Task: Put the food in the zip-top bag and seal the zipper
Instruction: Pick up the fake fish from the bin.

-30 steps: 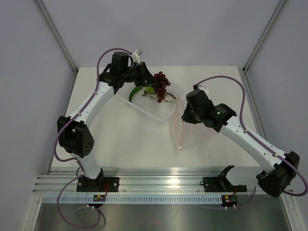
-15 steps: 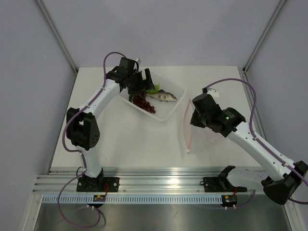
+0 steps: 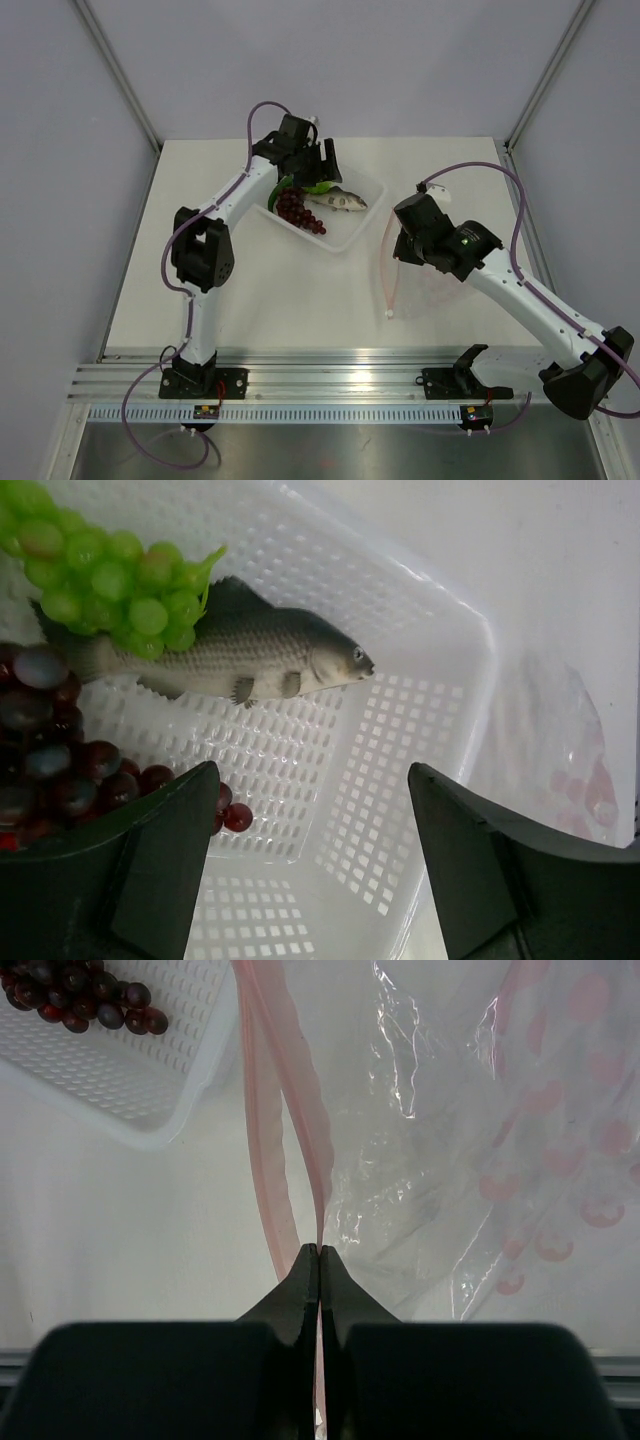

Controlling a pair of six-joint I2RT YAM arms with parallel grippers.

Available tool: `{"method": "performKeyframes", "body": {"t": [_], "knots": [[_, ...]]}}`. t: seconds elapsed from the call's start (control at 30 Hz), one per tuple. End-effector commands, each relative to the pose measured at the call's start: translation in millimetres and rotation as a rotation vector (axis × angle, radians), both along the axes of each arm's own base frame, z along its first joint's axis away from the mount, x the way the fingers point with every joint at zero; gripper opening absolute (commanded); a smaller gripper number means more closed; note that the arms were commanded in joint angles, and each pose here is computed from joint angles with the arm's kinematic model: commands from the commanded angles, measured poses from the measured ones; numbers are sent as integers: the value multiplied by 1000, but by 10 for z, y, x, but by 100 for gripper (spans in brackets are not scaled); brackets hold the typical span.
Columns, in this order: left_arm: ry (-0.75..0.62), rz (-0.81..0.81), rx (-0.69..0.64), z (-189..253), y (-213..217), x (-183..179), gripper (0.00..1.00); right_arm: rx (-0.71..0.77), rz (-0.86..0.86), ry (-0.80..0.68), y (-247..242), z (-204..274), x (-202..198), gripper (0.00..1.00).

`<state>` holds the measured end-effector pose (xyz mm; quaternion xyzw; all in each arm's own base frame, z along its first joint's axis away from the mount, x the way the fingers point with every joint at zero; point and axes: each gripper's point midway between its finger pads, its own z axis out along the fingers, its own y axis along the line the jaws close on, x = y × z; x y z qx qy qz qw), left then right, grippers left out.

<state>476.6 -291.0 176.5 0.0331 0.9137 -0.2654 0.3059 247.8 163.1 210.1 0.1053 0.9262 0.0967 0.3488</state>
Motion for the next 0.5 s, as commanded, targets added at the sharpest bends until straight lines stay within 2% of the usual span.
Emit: {"method": "performKeyframes", "body": {"t": [0.0, 0.07, 0.2, 0.47], "knots": [[124, 259, -90, -165, -1, 127, 82, -20, -19, -35, -49, 89, 72, 0], [176, 345, -152, -246, -63, 145, 83, -21, -16, -28, -34, 78, 78, 0], [177, 432, -159, -281, -171, 147, 84, -16, -9, -25, -12, 85, 80, 0], [256, 557, -202, -563, -247, 292, 76, 9, 3, -5, 48, 64, 60, 0]]}}
